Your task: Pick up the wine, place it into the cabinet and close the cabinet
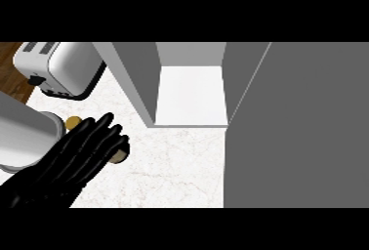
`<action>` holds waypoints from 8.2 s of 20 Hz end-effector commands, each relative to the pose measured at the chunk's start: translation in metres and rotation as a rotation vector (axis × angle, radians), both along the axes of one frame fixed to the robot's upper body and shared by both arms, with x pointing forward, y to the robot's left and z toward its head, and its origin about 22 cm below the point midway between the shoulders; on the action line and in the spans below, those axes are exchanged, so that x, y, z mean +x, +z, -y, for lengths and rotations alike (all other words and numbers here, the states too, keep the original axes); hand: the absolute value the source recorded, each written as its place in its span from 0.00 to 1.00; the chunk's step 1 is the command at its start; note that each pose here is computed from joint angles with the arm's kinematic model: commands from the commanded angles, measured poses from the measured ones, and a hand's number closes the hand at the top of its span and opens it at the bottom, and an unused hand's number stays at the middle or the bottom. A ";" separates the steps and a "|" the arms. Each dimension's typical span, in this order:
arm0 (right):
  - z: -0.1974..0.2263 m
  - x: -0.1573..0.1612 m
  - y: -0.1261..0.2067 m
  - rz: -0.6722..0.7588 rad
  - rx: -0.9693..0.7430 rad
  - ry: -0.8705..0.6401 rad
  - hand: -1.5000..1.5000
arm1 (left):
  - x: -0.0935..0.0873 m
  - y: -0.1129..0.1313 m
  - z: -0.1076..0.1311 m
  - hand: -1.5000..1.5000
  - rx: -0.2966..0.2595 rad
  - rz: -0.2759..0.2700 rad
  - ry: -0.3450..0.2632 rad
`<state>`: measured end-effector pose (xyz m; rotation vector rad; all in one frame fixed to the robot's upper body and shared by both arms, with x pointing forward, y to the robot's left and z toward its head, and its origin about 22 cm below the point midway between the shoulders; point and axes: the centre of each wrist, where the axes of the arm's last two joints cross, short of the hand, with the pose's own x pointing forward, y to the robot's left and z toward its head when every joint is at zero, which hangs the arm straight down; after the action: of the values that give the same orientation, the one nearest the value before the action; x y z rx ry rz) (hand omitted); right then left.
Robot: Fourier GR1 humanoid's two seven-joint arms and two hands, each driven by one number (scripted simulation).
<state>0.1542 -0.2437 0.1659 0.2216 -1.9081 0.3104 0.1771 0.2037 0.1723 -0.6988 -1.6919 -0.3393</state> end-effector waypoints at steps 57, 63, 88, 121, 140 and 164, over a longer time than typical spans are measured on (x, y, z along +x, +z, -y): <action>-0.016 -0.034 0.050 0.013 0.021 0.029 0.00 | 0.081 -0.090 -0.117 0.00 0.112 -0.179 0.279; -0.008 -0.024 0.057 0.023 0.024 0.038 0.00 | 0.090 -0.116 -0.122 0.00 0.132 -0.193 0.276; -0.013 -0.035 0.041 0.033 0.048 0.025 0.00 | 0.106 -0.206 -0.122 0.00 0.134 -0.249 0.241; -0.021 -0.022 0.045 0.030 0.050 0.030 0.00 | 0.128 -0.256 -0.109 1.00 0.016 -0.295 0.121; -0.010 -0.001 0.043 0.007 0.028 -0.001 0.00 | 0.040 -0.278 -0.105 1.00 0.052 -0.032 0.687; -0.011 -0.013 0.046 0.002 0.036 0.018 0.00 | 0.031 -0.114 -0.003 1.00 -0.016 0.116 0.563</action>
<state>0.1676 -0.2287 0.2038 0.1922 -1.8770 0.2899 0.2117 0.2297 0.0349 -0.1797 -1.9247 0.0466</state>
